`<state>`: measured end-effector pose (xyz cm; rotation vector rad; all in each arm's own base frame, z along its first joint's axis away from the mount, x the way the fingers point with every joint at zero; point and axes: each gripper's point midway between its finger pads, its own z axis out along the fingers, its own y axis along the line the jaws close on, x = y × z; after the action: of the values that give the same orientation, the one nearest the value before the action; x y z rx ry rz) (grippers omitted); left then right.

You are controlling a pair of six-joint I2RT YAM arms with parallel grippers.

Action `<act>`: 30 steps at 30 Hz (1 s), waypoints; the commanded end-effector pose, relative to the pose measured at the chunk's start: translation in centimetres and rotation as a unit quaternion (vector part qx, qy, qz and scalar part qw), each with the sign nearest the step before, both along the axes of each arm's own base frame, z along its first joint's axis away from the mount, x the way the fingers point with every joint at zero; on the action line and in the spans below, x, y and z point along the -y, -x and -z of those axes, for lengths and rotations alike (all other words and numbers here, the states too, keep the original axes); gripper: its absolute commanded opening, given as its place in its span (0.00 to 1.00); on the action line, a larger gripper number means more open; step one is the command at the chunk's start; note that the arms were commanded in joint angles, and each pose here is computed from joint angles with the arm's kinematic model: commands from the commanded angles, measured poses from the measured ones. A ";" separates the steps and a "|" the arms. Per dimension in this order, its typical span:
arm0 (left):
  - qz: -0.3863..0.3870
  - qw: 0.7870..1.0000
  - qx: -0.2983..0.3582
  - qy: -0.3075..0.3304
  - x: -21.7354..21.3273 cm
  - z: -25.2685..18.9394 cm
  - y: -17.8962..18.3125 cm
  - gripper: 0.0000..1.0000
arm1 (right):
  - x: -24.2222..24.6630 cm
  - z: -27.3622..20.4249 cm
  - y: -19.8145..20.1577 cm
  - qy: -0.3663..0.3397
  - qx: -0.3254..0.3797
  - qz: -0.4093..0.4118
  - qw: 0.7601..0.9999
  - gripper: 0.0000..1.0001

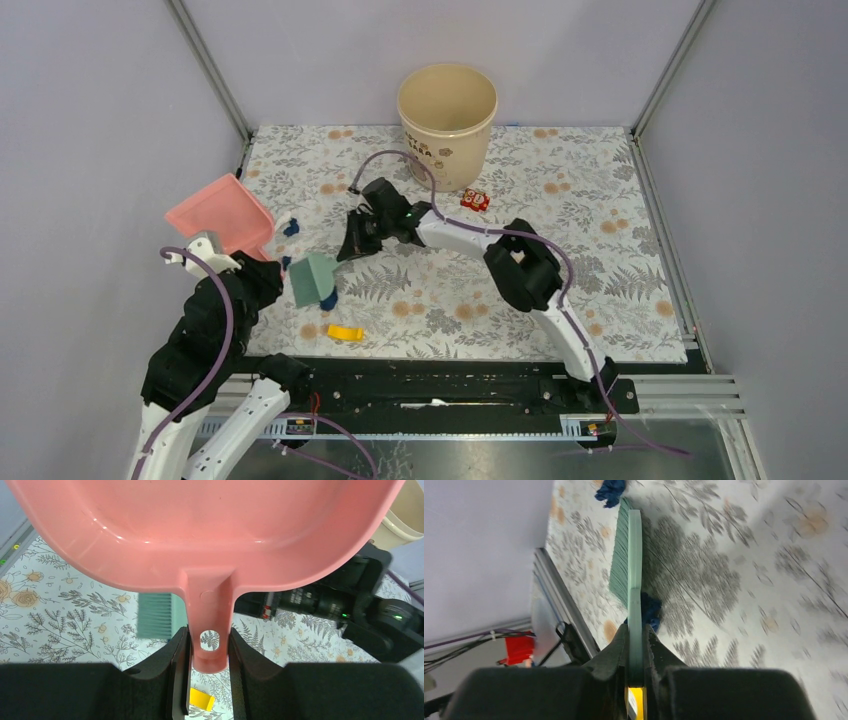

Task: Sweep away the paper scraps from the table

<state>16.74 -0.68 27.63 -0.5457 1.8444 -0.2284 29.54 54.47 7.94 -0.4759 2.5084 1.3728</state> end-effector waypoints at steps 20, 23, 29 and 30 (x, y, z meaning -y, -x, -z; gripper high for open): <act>0.037 0.998 0.036 0.027 1.7 -1.2 -0.7 0.00 | 19.3 -13.2 -3.1 0.074 0.159 0.000 0.984 0.00; 0.042 0.998 0.034 0.030 1.9 -1.3 -0.5 0.00 | 17.1 -14.8 -3.4 0.070 0.241 -0.055 0.966 0.00; 0.040 0.998 0.036 0.031 1.7 -1.4 -0.3 0.00 | 12.4 -16.3 -3.3 -0.011 0.219 -0.104 0.970 0.00; 0.039 0.998 0.036 0.031 1.7 -1.4 -0.3 0.00 | 11.4 -16.2 -3.0 -0.018 0.220 -0.114 0.969 0.00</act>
<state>16.96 -2.19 27.25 -0.4957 1.8605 -0.3054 33.21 39.77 24.40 -0.8454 2.1808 1.0852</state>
